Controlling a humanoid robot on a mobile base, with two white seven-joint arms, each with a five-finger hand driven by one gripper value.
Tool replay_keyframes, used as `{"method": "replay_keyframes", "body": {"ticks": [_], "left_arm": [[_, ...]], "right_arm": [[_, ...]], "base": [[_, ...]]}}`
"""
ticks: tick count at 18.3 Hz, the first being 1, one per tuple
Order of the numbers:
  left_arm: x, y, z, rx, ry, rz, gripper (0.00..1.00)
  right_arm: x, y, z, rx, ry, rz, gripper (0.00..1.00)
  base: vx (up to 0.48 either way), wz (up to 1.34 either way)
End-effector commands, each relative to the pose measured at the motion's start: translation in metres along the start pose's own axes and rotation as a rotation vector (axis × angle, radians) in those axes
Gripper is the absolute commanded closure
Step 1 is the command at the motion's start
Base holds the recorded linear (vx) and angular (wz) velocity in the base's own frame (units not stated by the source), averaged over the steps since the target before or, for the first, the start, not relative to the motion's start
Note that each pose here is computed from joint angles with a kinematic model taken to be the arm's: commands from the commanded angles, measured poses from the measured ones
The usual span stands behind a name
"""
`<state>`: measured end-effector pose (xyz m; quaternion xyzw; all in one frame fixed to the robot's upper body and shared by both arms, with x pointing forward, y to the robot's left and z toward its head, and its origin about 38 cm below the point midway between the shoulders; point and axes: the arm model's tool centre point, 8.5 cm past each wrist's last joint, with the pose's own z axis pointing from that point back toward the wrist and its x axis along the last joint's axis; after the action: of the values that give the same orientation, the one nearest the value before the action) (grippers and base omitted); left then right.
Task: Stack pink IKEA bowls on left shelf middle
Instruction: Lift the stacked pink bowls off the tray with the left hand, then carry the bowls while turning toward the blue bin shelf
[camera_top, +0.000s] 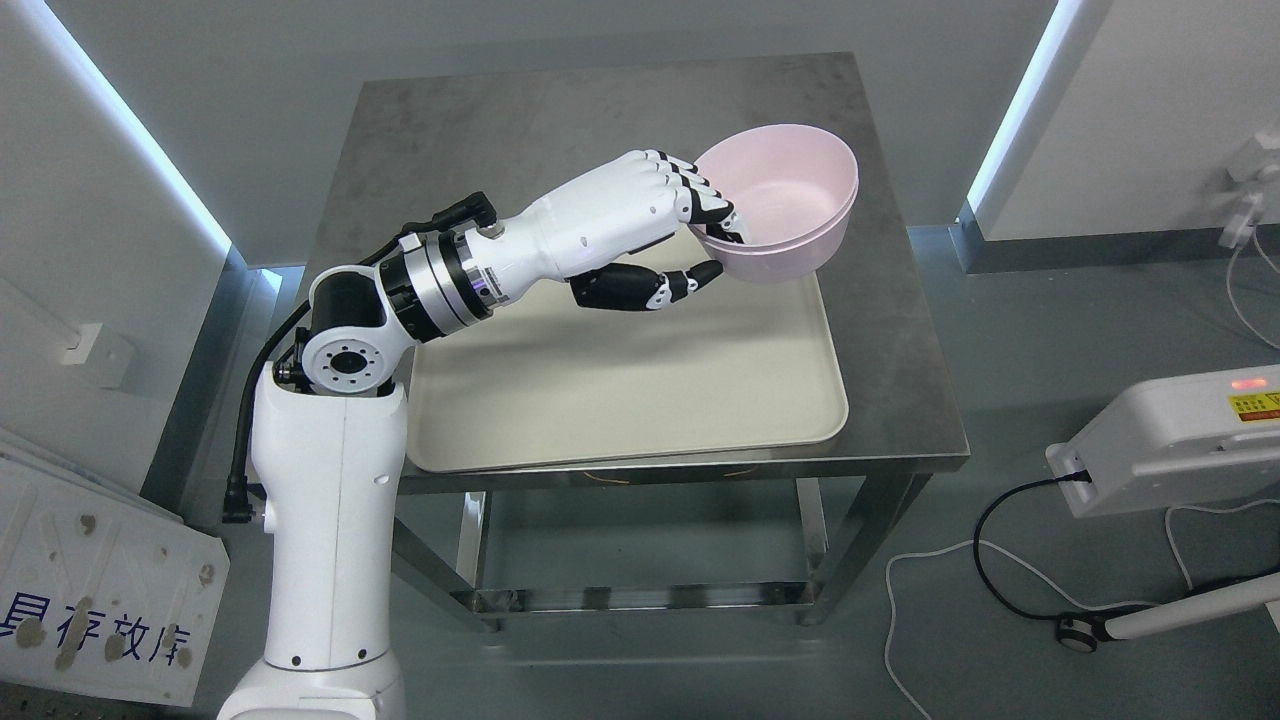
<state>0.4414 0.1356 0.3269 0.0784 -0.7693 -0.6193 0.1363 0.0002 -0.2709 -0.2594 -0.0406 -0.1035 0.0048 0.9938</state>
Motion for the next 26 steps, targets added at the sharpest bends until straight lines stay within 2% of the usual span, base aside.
{"method": "replay_keyframes", "body": {"ticks": [1,10,12,18,26], "left_arm": [[-0.002,0.017,0.024,0.064,0.041,-0.031,0.99],[-0.002,0.015,0.035,0.094,0.043,-0.030,0.99],[0.000,-0.001,0.046,0.121,0.027,0.017,0.99],[0.002,-0.050,0.088,0.160,0.097,0.157,0.99],[0.013,-0.044,0.091,0.215,0.052,0.162,0.98]], "right_arm": [[0.006,-0.012,-0.001,-0.024,-0.017,-0.001,0.00],[0.006,-0.012,-0.001,-0.024,-0.017,-0.001,0.00],[0.006,-0.012,-0.001,-0.024,-0.017,-0.001,0.00],[0.006,-0.012,-0.001,-0.024,-0.017,-0.001,0.00],[0.006,-0.012,-0.001,-0.024,-0.017,-0.001,0.00]], "base": [[-0.104,-0.10],[-0.198,-0.19],[-0.338,0.01],[-0.362,0.10],[-0.394,0.12]]}}
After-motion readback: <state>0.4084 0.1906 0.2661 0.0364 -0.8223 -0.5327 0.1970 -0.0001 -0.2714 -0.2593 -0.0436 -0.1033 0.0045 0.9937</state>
